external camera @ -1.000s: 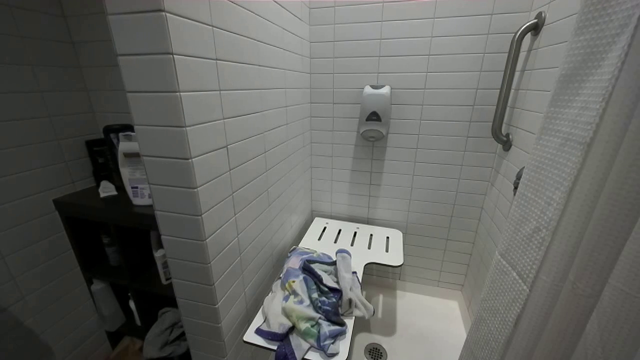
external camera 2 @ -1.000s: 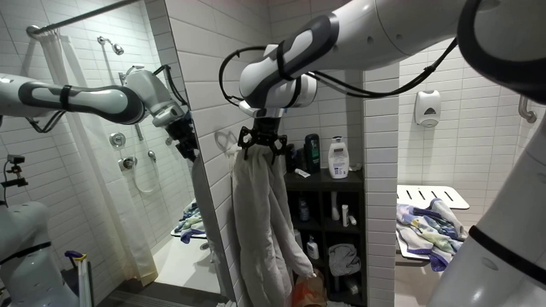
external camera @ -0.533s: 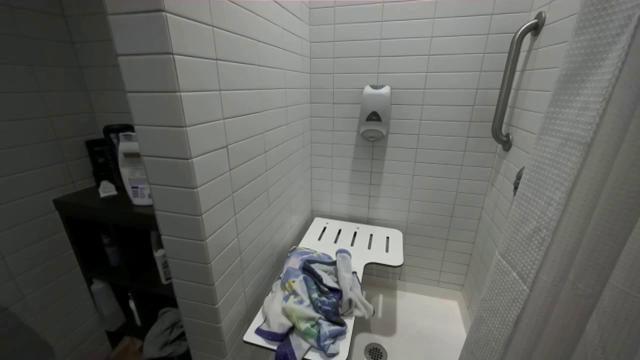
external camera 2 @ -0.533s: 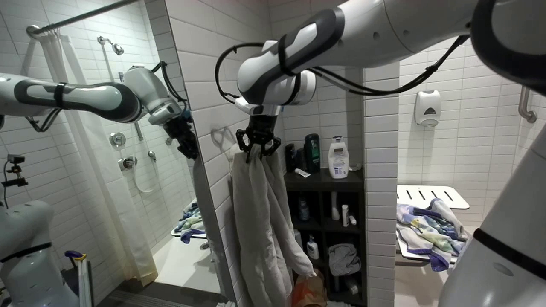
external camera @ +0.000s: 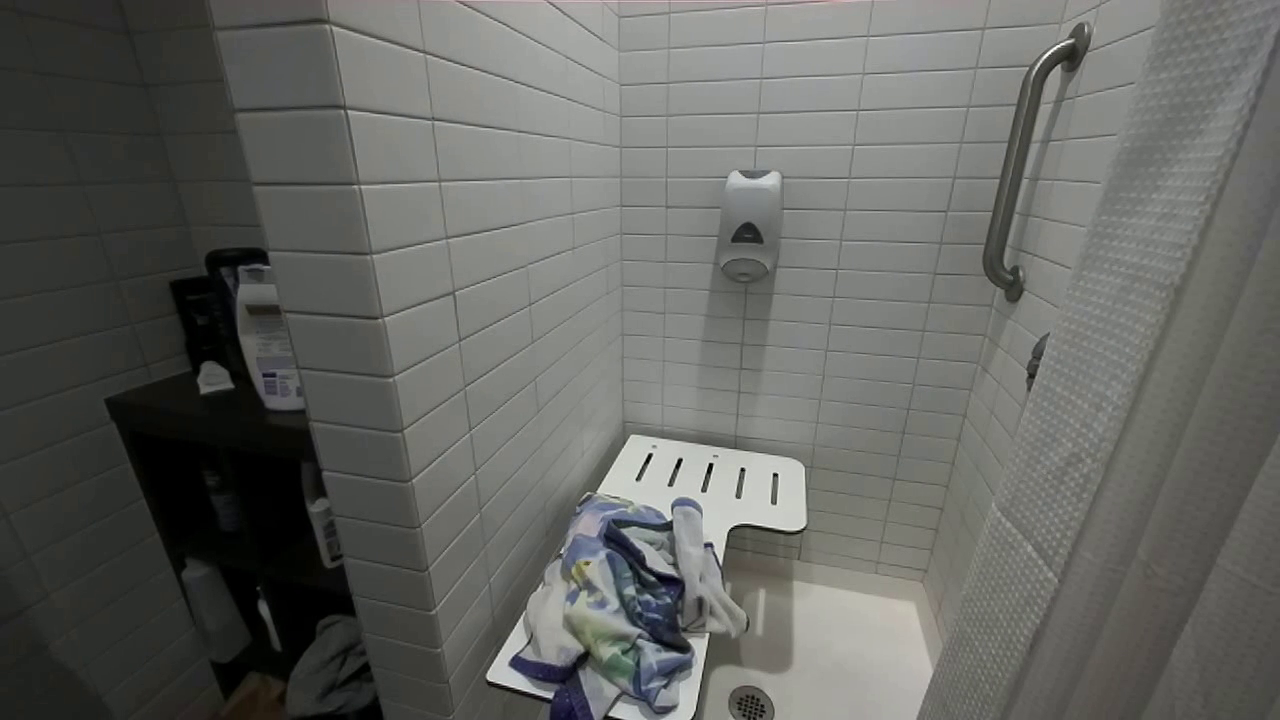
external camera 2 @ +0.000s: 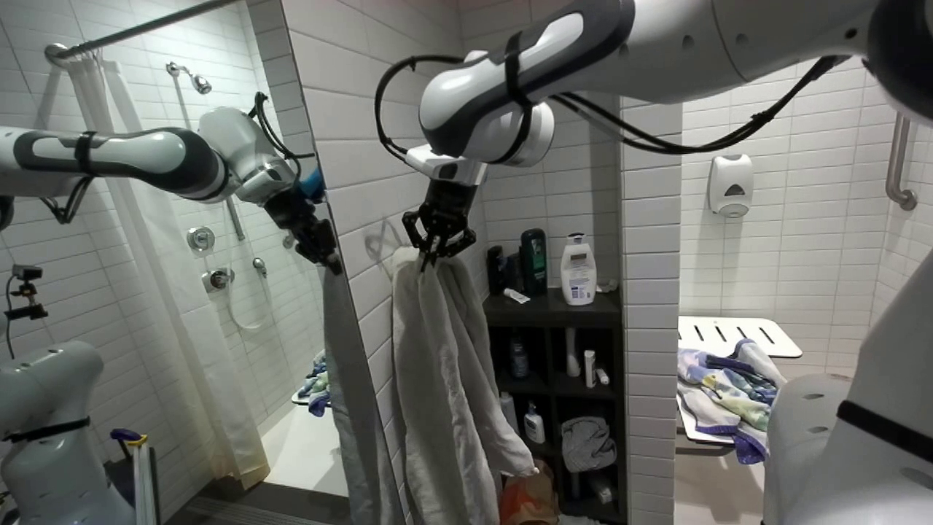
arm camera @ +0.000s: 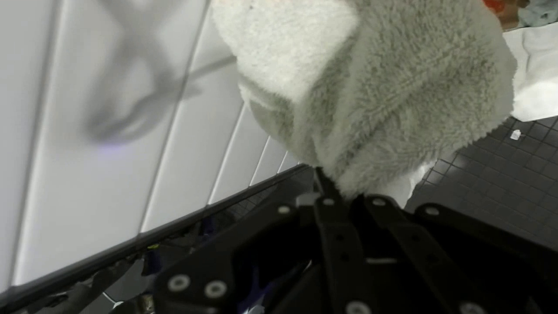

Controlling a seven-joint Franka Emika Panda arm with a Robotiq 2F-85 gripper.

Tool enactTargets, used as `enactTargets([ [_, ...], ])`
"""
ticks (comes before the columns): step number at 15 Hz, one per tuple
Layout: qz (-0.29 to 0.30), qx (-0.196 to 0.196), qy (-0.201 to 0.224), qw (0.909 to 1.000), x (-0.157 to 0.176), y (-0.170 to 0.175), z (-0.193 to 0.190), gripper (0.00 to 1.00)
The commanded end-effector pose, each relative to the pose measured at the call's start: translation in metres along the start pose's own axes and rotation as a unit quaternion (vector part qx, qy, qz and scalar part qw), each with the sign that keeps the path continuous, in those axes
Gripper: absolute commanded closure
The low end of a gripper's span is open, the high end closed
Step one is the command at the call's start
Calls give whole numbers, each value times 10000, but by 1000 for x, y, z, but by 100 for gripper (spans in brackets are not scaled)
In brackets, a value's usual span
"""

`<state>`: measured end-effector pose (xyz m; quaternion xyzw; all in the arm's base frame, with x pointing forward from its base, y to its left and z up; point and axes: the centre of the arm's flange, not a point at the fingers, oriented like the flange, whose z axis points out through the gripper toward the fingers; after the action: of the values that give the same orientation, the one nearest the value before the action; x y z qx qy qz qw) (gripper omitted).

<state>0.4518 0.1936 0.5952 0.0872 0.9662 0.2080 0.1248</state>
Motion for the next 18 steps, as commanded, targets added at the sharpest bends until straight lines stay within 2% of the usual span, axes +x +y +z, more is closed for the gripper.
enactTargets([
  [1,-169,-90,62,9998,-1,-12,-15,98],
  [14,129,83,218,9996,-6,-15,-20,98],
  [16,234,153,249,9993,3,-9,-28,98],
  [18,428,394,152,9982,21,-2,-45,98],
])
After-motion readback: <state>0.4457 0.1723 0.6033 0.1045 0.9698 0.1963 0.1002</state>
